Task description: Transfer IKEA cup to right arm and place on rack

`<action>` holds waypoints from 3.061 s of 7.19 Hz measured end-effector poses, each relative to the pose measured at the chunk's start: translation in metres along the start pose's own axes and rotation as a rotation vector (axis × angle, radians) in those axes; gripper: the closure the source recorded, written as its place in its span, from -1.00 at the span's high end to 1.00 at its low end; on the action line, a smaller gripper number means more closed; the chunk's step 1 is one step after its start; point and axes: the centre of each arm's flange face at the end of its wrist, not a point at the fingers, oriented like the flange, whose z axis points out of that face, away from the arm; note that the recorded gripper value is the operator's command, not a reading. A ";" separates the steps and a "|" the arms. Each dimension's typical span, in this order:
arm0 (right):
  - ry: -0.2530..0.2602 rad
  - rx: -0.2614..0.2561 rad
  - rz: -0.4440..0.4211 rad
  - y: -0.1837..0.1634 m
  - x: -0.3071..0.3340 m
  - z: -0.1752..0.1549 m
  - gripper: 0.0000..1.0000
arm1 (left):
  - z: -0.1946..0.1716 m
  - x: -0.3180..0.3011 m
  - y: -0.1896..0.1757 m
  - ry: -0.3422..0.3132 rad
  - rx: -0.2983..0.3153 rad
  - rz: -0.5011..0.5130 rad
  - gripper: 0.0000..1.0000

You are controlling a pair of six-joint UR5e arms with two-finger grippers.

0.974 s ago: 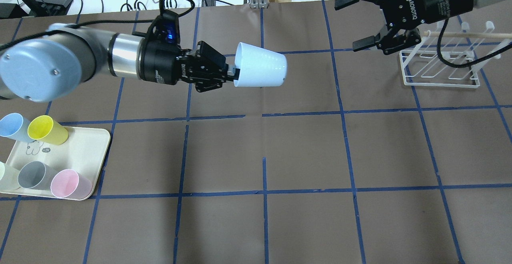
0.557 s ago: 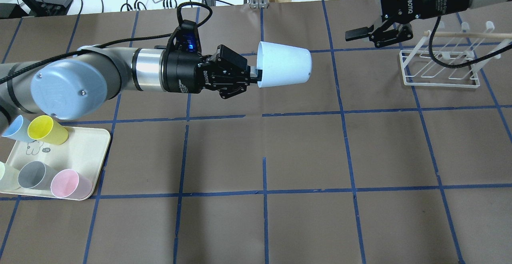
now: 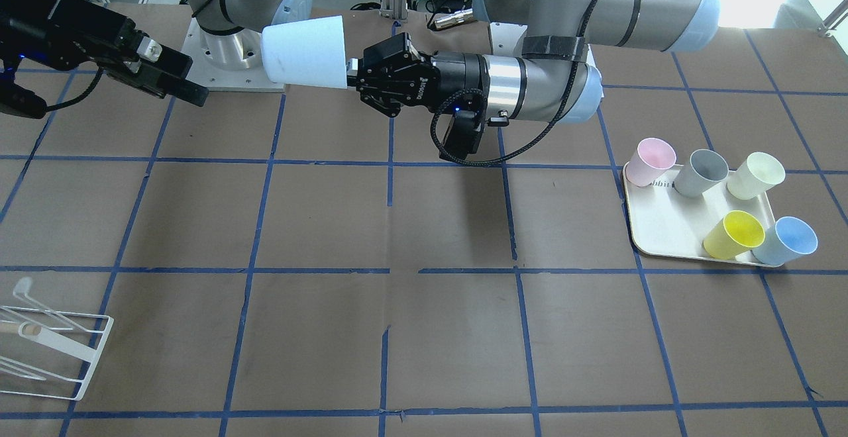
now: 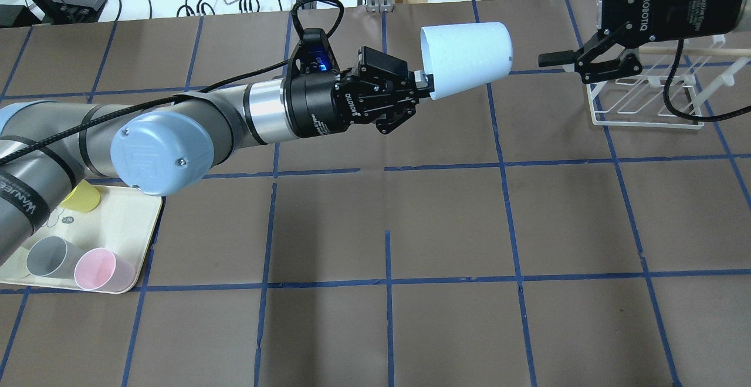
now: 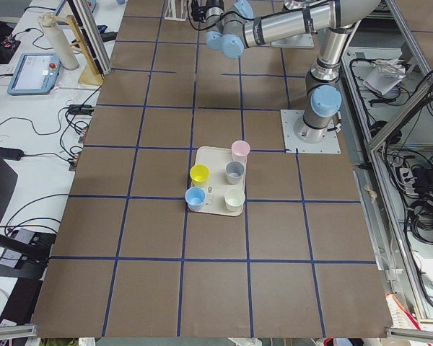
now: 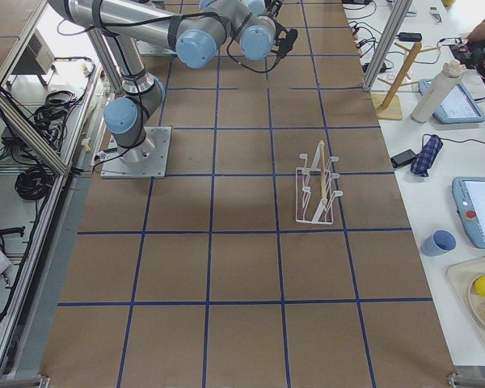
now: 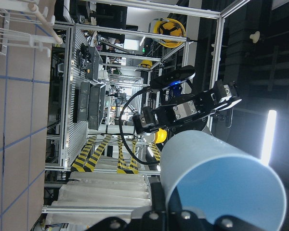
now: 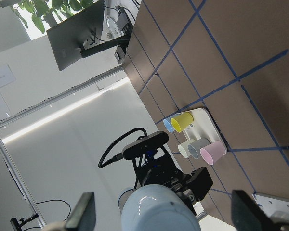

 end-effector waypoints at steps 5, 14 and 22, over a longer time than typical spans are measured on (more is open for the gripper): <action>-0.001 -0.091 0.204 0.026 0.013 0.011 1.00 | 0.006 -0.002 0.002 0.004 -0.011 0.006 -1.00; 0.011 -0.139 0.245 0.036 0.014 0.027 0.85 | 0.006 -0.002 0.002 0.003 -0.011 0.003 -1.00; 0.006 -0.137 0.243 0.034 0.013 0.027 0.04 | 0.006 -0.005 0.002 0.002 -0.011 -0.007 0.54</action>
